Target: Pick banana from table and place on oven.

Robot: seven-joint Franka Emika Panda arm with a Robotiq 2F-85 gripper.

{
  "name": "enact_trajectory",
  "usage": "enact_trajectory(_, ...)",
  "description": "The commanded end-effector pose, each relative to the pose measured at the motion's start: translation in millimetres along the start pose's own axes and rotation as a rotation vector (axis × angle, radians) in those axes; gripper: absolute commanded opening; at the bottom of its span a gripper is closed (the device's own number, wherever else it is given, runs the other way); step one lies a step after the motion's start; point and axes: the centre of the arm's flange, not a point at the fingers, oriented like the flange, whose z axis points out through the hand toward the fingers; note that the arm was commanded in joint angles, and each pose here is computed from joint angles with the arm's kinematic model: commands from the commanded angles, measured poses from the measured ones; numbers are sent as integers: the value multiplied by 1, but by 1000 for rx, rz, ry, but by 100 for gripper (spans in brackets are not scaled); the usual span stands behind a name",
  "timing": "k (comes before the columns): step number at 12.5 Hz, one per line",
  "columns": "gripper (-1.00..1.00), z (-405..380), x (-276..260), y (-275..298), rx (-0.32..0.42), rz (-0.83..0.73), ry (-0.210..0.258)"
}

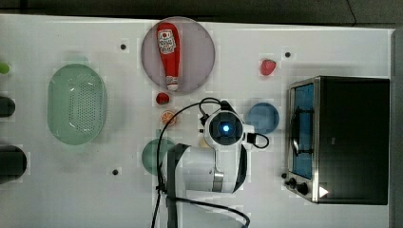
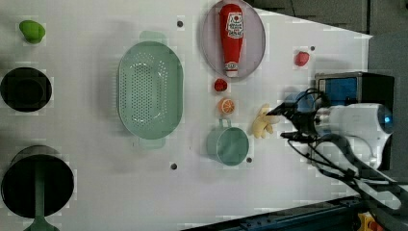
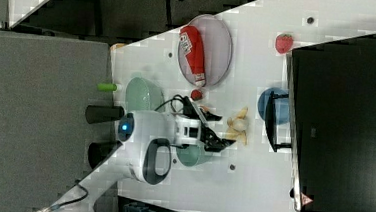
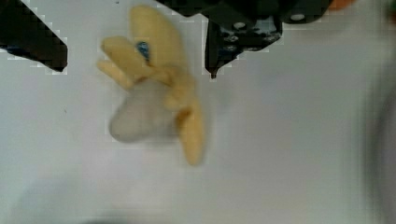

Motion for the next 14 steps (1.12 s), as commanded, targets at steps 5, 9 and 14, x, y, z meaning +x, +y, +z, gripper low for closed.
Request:
enact_trajectory(5,42,23,-11,-15,39,-3,27)
enact_trajectory(9,-51,23,-12,-17,40,-2,25)
enact_trajectory(14,-62,-3,-9,-20,74,-1,51)
